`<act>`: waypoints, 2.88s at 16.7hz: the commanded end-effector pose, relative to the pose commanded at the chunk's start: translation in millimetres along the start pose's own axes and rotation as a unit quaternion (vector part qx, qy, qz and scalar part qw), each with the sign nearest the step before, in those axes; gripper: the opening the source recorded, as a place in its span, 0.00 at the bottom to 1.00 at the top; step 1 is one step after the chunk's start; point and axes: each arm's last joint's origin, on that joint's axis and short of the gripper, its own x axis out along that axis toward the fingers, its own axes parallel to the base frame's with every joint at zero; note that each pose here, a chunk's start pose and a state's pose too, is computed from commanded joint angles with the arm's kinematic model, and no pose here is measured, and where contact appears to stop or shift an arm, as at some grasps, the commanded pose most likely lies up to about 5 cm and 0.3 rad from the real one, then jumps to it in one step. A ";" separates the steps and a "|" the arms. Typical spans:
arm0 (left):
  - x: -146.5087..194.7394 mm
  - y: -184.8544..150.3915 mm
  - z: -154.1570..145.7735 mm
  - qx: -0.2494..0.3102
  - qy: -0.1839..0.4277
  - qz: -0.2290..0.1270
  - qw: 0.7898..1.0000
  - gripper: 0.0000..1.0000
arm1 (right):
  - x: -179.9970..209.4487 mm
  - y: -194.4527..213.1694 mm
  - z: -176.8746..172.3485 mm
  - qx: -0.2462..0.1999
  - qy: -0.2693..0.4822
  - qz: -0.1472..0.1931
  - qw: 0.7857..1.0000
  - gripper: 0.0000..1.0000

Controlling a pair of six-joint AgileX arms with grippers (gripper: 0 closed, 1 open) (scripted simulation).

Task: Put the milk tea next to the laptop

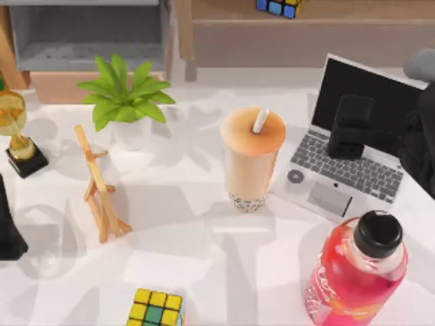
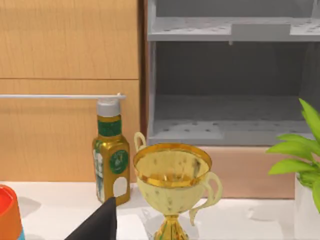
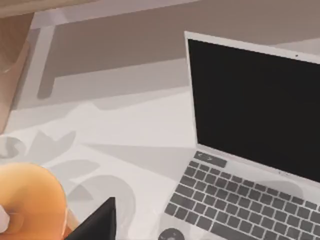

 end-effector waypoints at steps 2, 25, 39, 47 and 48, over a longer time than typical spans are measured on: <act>0.0 0.0 0.0 0.000 0.000 0.000 1.000 1.00 | 12.9 41.7 -9.2 -0.015 0.021 -0.012 1.000 1.00; 0.0 0.0 0.0 0.000 0.000 0.000 1.000 1.00 | 105.5 130.5 -85.5 -0.084 0.045 -0.046 0.994 1.00; 0.0 0.0 0.0 0.000 0.000 0.000 1.000 1.00 | 109.9 129.1 -85.7 -0.084 0.046 -0.046 0.994 0.32; 0.0 0.0 0.0 0.000 0.000 0.000 1.000 1.00 | 109.9 129.1 -85.7 -0.084 0.046 -0.046 0.994 0.00; 0.0 0.0 0.0 0.000 0.000 0.000 1.000 1.00 | 109.9 129.1 -85.7 -0.084 0.046 -0.046 0.994 0.00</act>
